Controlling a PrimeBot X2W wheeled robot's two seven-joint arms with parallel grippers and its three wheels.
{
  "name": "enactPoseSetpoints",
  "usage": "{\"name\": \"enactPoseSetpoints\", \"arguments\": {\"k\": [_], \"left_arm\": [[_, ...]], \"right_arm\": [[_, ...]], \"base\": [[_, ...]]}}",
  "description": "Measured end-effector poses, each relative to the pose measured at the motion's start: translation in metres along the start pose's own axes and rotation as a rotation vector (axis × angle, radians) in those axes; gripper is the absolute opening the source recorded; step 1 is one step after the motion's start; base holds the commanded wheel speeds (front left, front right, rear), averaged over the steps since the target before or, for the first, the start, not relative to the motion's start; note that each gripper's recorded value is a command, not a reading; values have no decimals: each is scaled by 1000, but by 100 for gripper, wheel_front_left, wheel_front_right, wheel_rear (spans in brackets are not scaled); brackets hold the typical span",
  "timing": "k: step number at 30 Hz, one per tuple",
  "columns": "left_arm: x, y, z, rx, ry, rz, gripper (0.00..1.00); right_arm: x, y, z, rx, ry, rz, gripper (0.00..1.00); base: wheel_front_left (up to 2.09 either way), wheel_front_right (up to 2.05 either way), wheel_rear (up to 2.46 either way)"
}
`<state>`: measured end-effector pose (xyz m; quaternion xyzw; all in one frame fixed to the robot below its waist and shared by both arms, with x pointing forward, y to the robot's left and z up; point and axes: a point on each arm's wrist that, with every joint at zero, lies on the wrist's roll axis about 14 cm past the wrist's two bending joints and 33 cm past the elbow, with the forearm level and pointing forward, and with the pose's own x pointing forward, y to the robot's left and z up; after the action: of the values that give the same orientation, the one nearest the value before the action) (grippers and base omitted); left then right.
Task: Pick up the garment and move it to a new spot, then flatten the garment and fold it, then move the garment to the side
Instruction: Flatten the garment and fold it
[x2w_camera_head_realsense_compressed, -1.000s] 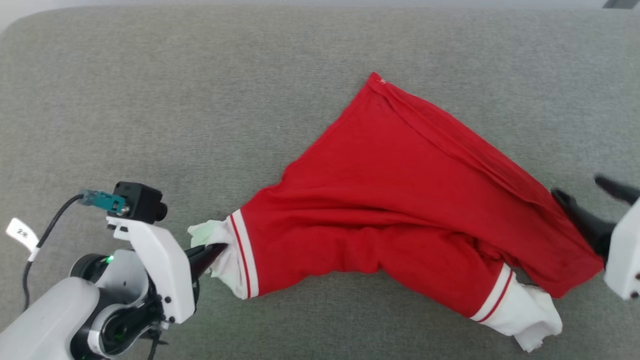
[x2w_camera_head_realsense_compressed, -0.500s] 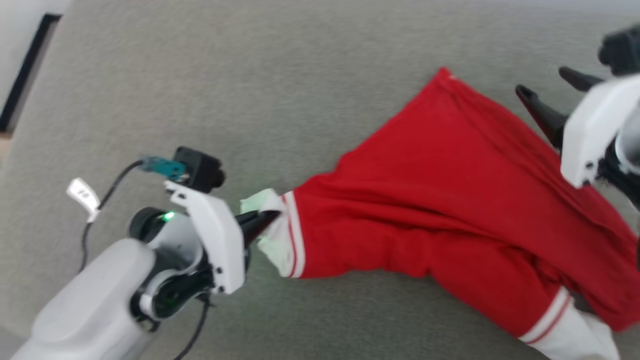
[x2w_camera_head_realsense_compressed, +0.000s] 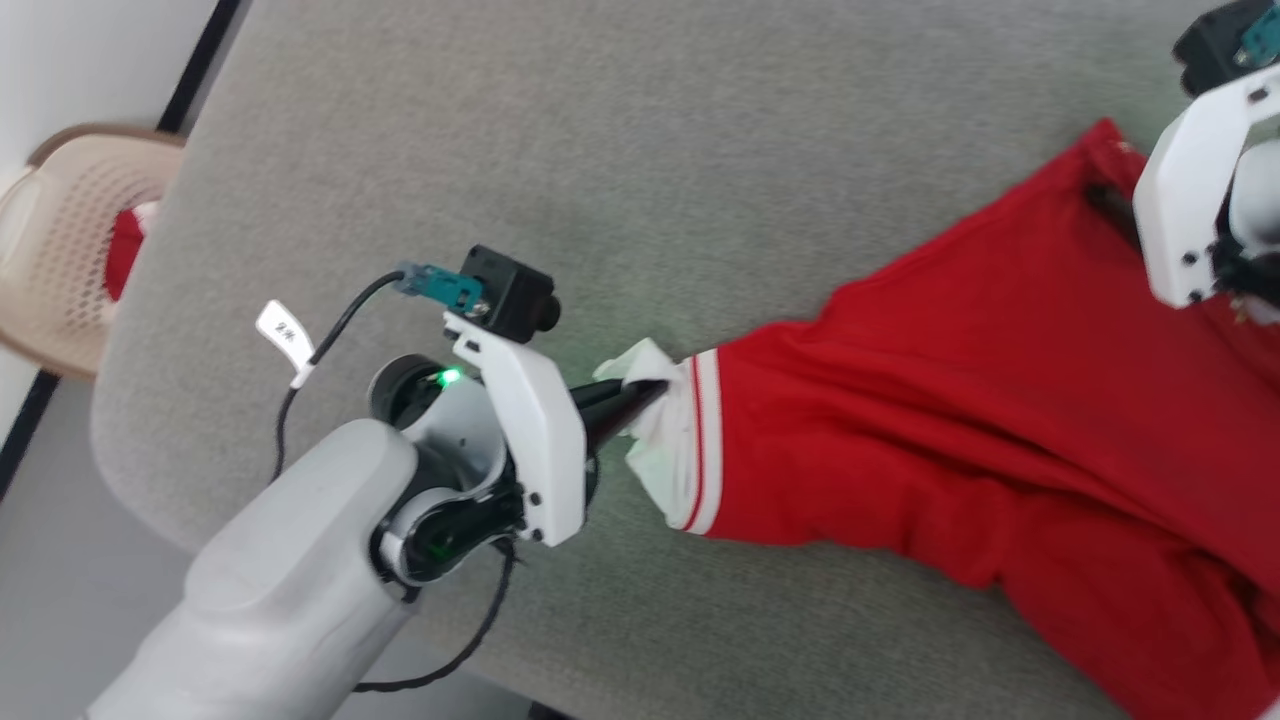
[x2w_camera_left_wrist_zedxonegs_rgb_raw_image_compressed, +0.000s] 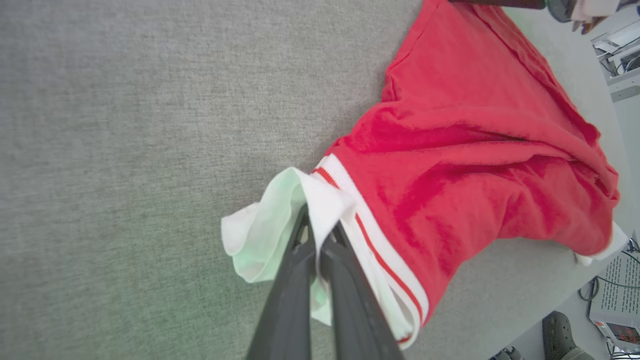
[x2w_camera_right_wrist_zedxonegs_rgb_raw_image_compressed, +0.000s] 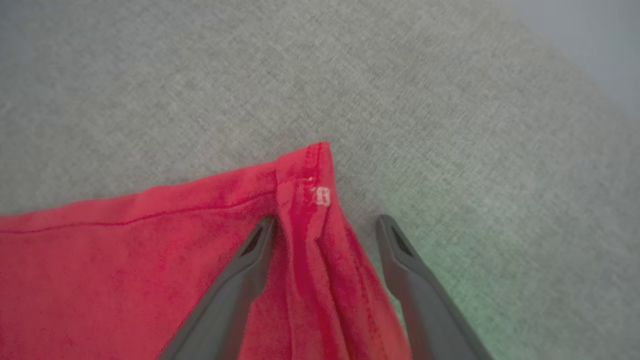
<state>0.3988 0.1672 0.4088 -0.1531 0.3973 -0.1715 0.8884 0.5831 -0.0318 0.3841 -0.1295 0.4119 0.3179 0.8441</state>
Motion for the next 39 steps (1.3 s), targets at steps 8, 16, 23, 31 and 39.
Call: {"name": "enactPoseSetpoints", "arguments": {"k": [8,16,23,31,39], "left_arm": [[-1,18,-11,-42,11,44,0],[-3,29,-4,-35,7,64,0],[-9,37,41,30,-55,97,0],[-30,32,129,214,-158,163,0],[-62,-2,218,382,-300,202,0]], "right_arm": [[30,13,-12,-59,171,67,100],[13,11,-16,-33,219,96,0],[-21,-17,-4,5,87,32,0],[-91,-47,25,4,-106,-84,0],[-183,-72,54,-24,-295,-237,0]], "base": [[0,0,0],[0,0,0],[0,0,0],[0,0,0],[0,0,0]]}}
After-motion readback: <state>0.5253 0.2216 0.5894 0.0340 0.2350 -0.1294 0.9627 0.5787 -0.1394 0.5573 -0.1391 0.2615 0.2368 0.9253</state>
